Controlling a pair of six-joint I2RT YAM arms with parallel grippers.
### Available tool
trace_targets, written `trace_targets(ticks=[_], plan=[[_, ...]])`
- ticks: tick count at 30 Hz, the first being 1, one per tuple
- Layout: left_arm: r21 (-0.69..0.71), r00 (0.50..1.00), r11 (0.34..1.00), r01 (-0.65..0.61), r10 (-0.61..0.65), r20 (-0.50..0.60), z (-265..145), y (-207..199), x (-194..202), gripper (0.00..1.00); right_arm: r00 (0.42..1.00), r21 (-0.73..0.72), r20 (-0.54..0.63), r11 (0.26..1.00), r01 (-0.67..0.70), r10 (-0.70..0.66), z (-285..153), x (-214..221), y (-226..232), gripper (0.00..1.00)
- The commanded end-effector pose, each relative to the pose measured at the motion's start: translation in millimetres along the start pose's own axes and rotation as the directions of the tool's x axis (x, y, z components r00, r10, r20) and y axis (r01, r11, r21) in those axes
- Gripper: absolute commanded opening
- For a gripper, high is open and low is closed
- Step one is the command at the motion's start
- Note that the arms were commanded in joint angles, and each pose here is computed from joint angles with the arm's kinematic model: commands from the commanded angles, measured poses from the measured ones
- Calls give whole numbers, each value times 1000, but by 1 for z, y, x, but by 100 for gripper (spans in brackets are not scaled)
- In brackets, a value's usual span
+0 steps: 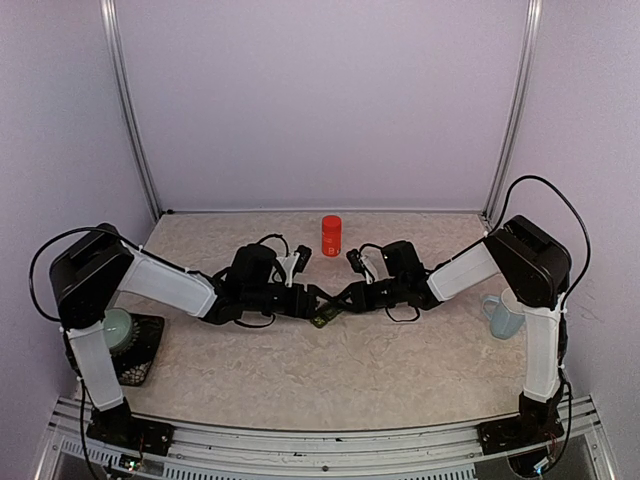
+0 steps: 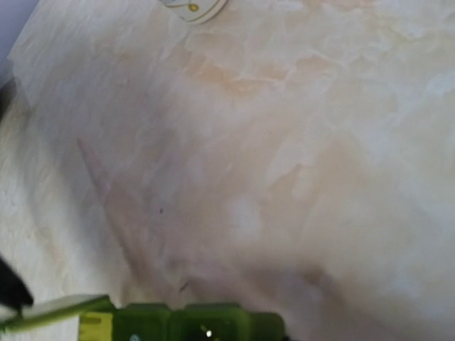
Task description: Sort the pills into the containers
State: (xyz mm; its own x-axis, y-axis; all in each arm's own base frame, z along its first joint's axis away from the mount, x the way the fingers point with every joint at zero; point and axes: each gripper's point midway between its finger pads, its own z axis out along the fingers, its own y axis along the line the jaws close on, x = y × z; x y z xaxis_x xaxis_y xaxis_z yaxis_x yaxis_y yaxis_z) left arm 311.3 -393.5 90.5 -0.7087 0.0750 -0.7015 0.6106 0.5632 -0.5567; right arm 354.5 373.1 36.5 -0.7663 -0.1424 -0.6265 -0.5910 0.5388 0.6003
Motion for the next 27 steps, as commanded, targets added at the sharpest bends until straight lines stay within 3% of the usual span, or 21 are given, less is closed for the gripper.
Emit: trace_targets(ticks=[1,27], plan=[[42,1000,999,-4,5,-14,5,-11,9,75,998,44,-66,999,-23,26,6,20,-7,29],[31,989,999,26,-21,-145,22,-7,62,72,998,50,-68,999,-16,20,6,16,-6,29]])
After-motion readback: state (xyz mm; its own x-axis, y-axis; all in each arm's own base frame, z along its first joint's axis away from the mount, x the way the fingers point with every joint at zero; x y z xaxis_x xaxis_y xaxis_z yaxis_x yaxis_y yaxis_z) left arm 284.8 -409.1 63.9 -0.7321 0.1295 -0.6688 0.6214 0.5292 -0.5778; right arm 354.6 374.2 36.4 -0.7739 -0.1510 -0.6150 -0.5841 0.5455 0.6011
